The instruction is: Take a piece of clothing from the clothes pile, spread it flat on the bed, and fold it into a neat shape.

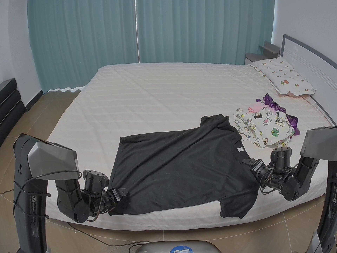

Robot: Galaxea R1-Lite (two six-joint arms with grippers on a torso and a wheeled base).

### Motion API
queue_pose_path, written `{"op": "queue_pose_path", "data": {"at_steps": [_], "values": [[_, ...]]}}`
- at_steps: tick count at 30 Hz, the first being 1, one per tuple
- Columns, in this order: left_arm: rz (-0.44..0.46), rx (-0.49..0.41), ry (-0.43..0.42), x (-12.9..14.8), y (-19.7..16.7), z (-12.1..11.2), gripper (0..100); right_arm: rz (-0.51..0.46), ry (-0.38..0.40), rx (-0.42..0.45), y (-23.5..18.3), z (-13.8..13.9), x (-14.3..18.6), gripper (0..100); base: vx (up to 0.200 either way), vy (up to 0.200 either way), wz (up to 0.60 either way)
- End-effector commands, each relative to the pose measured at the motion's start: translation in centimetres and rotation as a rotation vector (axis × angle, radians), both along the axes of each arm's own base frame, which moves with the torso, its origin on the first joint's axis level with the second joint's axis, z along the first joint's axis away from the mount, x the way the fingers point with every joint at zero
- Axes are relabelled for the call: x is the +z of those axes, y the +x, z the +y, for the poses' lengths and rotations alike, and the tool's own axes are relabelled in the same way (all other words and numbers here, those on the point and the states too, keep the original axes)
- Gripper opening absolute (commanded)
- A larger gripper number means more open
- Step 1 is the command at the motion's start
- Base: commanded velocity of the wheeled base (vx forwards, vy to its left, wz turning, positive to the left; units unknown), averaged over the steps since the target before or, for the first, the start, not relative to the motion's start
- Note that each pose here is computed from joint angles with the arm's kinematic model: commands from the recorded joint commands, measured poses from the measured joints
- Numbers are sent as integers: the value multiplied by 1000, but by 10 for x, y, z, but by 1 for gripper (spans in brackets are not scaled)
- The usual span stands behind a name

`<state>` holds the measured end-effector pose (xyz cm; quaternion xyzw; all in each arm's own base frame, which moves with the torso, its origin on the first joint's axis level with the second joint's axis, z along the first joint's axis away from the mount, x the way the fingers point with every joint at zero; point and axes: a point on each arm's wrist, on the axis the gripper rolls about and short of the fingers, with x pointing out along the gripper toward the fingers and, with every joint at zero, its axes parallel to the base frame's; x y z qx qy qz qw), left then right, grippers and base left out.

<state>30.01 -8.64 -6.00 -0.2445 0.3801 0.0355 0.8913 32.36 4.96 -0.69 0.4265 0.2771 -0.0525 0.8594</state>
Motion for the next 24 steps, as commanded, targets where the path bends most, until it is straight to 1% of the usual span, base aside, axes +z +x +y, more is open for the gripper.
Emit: {"op": "queue_pose_path", "data": {"at_steps": [1, 5, 7, 9, 11, 12, 14, 16, 17, 20, 22, 24], "values": [[4, 0, 0, -2, 1, -1, 0, 2, 0, 0, 0, 0, -1, 100, 0, 0, 0], [10, 6, 2, -2, -2, 0, 0, 4, 1, -1, 0, 0, -1, 100, 0, 0, 0], [6, 30, 16, 0, -3, 3, 0, 4, 2, 0, 0, 0, -1, 100, 0, 0, 0], [-21, 70, 32, 6, -1, 6, 0, 4, 2, 0, 0, 0, -1, 100, 0, 0, 0], [-42, 99, 31, 12, 1, 8, 0, 4, 2, 2, 0, 0, -1, 100, 0, 0, 0], [-42, 99, 31, 12, 1, 8, 0, 4, 2, 2, 0, 0, -1, 100, 0, 0, 0], [-78, 111, 12, 24, 5, 8, 0, 6, 1, 3, -1, 1, -1, 100, 0, 0, 0], [-85, 112, 10, 26, 6, 9, 0, 6, 1, 3, -1, 1, -1, 100, 0, 0, 0], [-107, 116, 4, 33, 9, 9, 0, 6, 1, 3, -1, 1, -1, 100, 0, 0, 0], [-126, 134, 0, 40, 24, 14, 0, 9, 1, 3, -1, 1, -2, 100, 0, 0, 0], [-107, 145, 4, 41, 34, 18, 0, 13, 0, 3, -1, 1, -3, 100, 0, 0, 0], [-57, 150, 14, 38, 40, 20, 0, 14, 2, 1, -1, 0, -3, 100, 0, 0, 0]]}}
